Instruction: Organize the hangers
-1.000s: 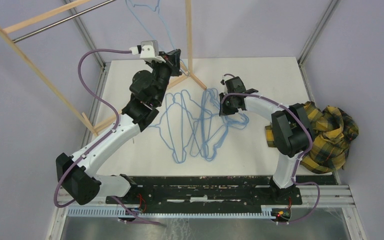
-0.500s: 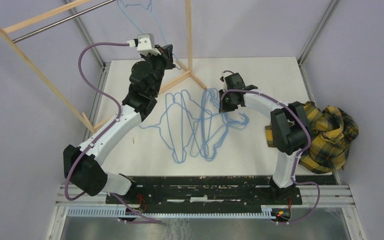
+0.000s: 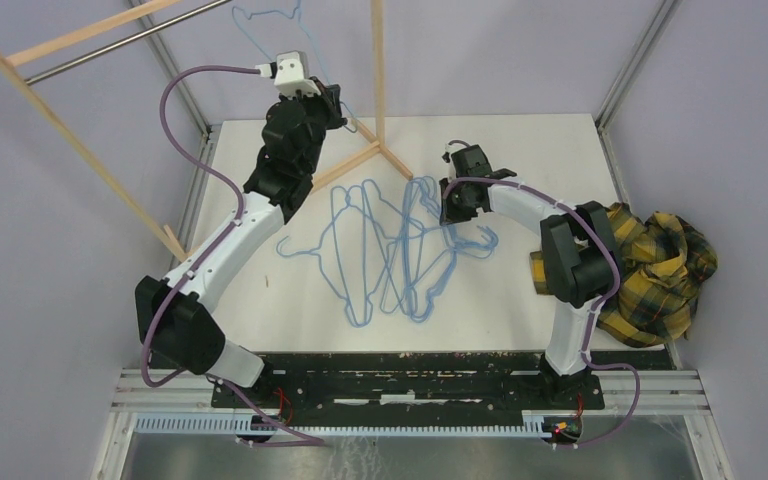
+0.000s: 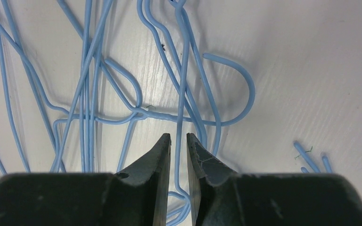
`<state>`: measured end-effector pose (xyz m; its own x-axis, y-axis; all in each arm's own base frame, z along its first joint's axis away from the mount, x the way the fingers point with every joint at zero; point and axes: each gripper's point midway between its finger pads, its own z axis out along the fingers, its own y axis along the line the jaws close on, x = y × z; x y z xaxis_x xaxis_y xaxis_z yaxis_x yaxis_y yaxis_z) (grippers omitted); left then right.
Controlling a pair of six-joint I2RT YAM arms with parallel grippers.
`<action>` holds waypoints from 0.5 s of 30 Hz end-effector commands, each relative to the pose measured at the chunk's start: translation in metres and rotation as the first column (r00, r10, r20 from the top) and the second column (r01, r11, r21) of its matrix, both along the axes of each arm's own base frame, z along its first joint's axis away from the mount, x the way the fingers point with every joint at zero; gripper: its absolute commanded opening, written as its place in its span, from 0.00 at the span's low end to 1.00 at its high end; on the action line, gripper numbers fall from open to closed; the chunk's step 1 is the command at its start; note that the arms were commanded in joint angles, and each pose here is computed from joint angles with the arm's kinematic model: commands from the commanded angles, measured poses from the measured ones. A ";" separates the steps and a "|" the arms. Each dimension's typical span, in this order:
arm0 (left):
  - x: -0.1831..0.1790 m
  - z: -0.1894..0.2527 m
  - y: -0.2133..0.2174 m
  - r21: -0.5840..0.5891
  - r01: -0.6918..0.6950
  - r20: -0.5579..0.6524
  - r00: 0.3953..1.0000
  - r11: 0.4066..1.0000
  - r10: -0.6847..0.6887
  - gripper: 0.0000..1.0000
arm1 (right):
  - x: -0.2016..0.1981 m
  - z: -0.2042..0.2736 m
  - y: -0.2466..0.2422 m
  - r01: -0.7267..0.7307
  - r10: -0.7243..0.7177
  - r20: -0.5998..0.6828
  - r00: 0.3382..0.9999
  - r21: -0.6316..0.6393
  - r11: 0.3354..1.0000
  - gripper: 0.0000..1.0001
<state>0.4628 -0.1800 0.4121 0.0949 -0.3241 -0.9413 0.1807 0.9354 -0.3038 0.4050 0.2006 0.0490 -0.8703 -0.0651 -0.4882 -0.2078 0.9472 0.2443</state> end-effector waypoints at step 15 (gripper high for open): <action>0.037 -0.039 -0.060 0.007 0.210 -0.185 0.961 0.978 -0.205 0.03 | 0.010 0.000 -0.007 0.023 -0.023 0.028 0.999 0.006 1.000 0.27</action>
<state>0.4945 -0.2176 0.3880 -0.0476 -0.2987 -0.9532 0.2535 0.9194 -0.3008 0.4050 0.1957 0.0453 -0.8730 -0.0561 -0.4845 -0.1965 0.9497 0.2440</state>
